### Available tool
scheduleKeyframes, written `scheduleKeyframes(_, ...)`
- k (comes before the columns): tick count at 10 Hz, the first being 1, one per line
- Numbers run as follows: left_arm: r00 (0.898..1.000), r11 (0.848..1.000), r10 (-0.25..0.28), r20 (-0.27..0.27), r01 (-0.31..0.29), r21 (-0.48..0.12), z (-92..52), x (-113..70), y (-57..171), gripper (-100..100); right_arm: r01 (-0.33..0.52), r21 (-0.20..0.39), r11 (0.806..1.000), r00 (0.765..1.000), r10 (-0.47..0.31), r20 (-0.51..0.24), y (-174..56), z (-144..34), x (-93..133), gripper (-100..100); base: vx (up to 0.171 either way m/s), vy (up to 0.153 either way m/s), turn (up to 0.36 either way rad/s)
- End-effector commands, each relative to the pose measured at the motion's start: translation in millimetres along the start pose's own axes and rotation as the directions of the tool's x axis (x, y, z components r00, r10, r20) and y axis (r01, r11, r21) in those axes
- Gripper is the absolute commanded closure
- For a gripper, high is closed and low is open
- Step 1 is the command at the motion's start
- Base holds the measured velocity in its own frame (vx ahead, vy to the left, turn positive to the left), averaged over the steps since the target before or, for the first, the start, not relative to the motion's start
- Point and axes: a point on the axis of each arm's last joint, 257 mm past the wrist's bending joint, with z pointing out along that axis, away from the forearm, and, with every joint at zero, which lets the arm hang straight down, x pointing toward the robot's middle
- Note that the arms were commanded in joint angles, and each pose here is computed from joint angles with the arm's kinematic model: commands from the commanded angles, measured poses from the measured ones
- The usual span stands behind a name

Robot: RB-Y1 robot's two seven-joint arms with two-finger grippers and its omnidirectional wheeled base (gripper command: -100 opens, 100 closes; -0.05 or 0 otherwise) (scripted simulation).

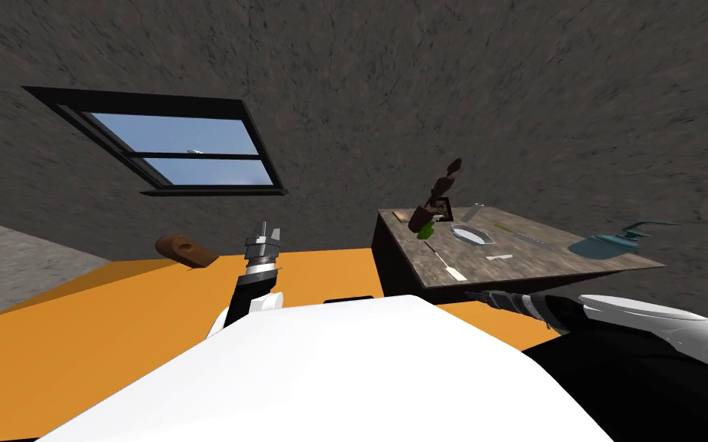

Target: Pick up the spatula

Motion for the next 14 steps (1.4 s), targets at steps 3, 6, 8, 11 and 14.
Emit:
scheduleKeyframes(3,1.000,1.000,0.000,0.000,0.000,0.000,-0.1,0.0,0,0,0.028,0.090,0.996,0.997,-0.021,-0.076,-35,-21.7,17,-100,0.276,0.034,0.080)
scheduleKeyframes(6,1.000,1.000,0.000,0.000,0.000,0.000,-0.1,-0.1,0,0,0.036,0.128,0.991,0.992,-0.019,-0.126,-49,-28.7,36,-100,0.285,0.020,0.054)
scheduleKeyframes(8,1.000,1.000,0.000,0.000,0.000,0.000,0.0,0.0,0,0,0.035,0.128,0.991,0.992,-0.019,-0.127,-48,-30.1,37,-100,0.135,0.030,0.021)
scheduleKeyframes(11,1.000,1.000,0.000,0.000,0.000,0.000,0.1,0.1,0,0,-0.004,0.143,0.990,0.992,0.022,-0.125,-56,-27.6,44,-100,-0.033,0.003,0.102)
scheduleKeyframes(14,1.000,1.000,0.000,0.000,0.000,0.000,0.1,0.1,0,0,-0.039,0.162,0.986,0.991,0.059,-0.122,-66,-24.9,49,-100,-0.101,0.003,0.101)
